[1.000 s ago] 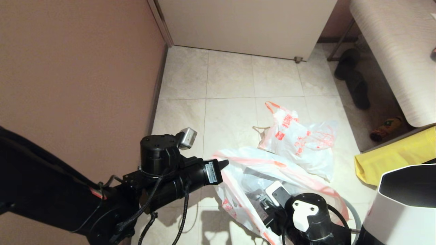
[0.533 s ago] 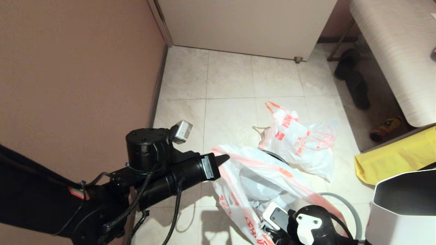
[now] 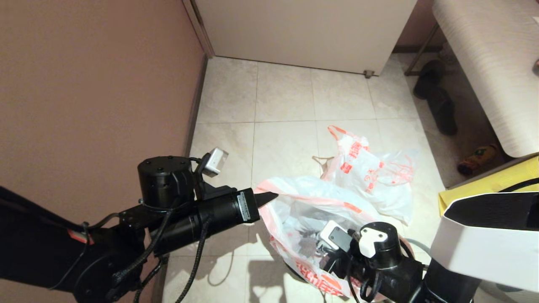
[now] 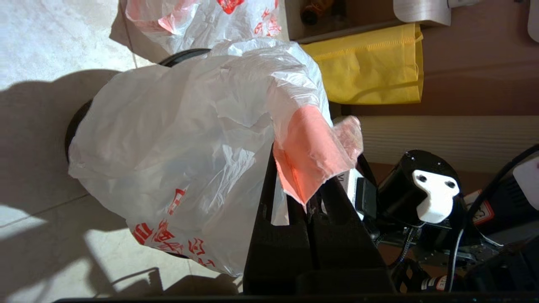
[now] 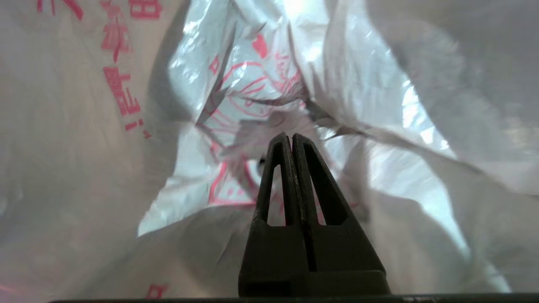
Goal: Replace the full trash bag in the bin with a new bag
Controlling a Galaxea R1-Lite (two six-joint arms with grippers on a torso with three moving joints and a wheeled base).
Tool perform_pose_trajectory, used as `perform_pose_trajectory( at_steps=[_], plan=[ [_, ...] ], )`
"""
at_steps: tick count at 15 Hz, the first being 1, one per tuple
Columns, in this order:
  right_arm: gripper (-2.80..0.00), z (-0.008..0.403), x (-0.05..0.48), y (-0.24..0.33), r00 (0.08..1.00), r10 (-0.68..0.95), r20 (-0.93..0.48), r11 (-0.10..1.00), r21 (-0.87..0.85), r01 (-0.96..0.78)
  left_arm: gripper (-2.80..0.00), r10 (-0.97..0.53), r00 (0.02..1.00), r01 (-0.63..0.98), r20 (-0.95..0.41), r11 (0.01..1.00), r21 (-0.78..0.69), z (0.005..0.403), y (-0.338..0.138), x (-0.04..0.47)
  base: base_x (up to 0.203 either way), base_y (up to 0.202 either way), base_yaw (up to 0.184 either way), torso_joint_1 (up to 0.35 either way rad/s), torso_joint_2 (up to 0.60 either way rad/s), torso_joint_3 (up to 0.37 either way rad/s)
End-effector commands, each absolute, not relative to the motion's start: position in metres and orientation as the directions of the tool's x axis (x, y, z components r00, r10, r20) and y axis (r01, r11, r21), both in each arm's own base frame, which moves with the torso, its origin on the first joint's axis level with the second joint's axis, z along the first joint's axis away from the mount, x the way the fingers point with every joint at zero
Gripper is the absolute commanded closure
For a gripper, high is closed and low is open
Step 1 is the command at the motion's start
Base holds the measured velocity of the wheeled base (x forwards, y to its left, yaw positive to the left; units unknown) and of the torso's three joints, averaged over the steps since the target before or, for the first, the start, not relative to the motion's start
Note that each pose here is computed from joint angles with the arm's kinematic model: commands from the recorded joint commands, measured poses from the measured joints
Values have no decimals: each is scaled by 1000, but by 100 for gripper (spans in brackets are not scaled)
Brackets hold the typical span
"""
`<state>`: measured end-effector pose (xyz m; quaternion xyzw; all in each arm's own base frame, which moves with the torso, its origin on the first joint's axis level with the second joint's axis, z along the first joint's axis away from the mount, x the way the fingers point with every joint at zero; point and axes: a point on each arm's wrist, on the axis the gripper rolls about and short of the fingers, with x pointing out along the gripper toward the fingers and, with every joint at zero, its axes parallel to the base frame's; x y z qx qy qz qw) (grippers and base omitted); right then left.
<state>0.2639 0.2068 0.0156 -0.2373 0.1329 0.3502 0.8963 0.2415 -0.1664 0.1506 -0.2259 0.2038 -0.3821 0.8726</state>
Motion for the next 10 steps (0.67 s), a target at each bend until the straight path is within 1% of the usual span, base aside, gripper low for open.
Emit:
perform_pose_trajectory(
  at_steps=[1, 2, 4, 6, 8, 10],
  plan=[
    [0, 14, 269, 209, 705, 579, -409, 631, -324, -705, 0, -752, 634, 568, -177, 609, -554, 151, -158, 245, 0, 0, 0, 0, 0, 0],
    [0, 11, 273, 213, 687, 595, -417, 616, -312, -724, 0, -761, 622, 569, -185, 602, -560, 148, -150, 247, 0, 0, 0, 0, 0, 0],
    [0, 7, 289, 223, 682, 611, -403, 611, -308, -729, 0, -773, 606, 572, -189, 588, -572, 145, -132, 252, 0, 0, 0, 0, 0, 0],
    [0, 5, 300, 229, 663, 605, -440, 597, -300, -744, 0, -786, 592, 603, -178, 579, -550, 144, -119, 253, 0, 0, 0, 0, 0, 0],
    [0, 4, 317, 228, 670, 585, -457, 610, -296, -735, 0, -776, 608, 605, -166, 588, -537, 148, -113, 254, 0, 0, 0, 0, 0, 0],
    [0, 1, 331, 227, 666, 559, -494, 610, -299, -734, 0, -784, 597, 626, -167, 586, -514, 148, -118, 252, 0, 0, 0, 0, 0, 0]
  ],
)
